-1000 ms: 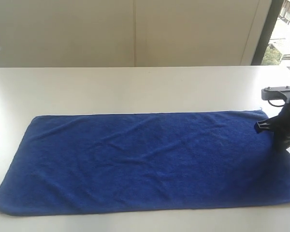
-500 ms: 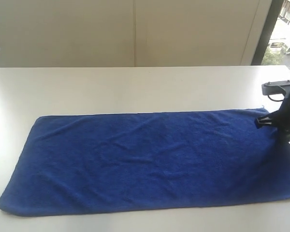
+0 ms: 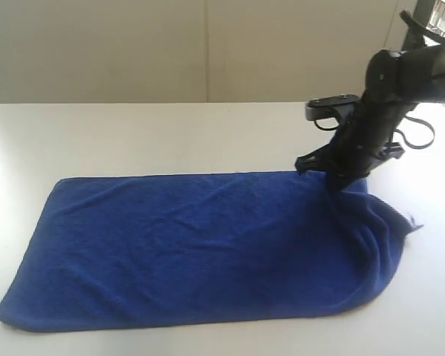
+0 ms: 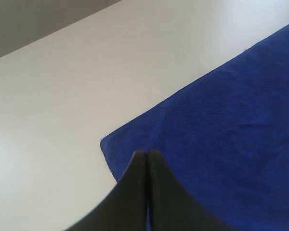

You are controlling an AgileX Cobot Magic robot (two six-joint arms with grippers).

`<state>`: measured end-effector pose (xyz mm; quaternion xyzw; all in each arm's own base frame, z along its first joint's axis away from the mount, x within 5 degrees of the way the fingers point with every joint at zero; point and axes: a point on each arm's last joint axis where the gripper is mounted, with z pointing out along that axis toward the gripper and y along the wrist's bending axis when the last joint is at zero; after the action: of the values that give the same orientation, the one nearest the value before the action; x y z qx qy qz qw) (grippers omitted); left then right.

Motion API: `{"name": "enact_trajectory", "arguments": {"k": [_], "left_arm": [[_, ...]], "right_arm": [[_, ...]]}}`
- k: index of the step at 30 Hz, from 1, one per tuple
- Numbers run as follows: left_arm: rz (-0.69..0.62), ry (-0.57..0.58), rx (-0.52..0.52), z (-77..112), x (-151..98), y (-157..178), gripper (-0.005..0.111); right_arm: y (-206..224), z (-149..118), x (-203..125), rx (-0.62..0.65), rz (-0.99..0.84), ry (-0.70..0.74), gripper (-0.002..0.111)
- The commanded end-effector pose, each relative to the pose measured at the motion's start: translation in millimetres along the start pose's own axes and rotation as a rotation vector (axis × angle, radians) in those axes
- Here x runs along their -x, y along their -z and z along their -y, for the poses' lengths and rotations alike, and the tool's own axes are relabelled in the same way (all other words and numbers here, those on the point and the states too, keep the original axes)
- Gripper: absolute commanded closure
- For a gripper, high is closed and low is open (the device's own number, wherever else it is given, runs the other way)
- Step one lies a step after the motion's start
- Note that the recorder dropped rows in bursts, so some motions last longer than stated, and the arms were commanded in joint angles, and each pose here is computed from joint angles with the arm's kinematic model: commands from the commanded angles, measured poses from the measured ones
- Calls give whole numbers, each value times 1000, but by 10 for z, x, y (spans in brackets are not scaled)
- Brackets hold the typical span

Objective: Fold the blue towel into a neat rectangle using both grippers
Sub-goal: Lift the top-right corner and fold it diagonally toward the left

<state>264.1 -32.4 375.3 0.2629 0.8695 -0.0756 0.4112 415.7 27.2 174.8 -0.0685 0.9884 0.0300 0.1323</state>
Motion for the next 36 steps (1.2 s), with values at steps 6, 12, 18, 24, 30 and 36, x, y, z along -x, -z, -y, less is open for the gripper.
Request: {"name": "enact_trajectory", "arguments": {"k": [6,12,18,24,30,36], "left_arm": [[21,11,-5,21,5,29,107],[12,-1,6,12,-3,29,107],[5,-9,12,5,-9,29,107],[2,-13,16,2,-12,29,107],[-15,-36,36,-16,-27,29,107],[-11,-37,45,-24,-24,30,107]], "right_arm": [[108,-997,130,125,66,175,103],[97,-1654,174,194,101,290,103],[101,-2223,209,298,133,339,103],[143,-2703,264,380,179,389,103],[194,-3046,310,450,215,421,103],[247,-3302,324,496,253,445,108]]}}
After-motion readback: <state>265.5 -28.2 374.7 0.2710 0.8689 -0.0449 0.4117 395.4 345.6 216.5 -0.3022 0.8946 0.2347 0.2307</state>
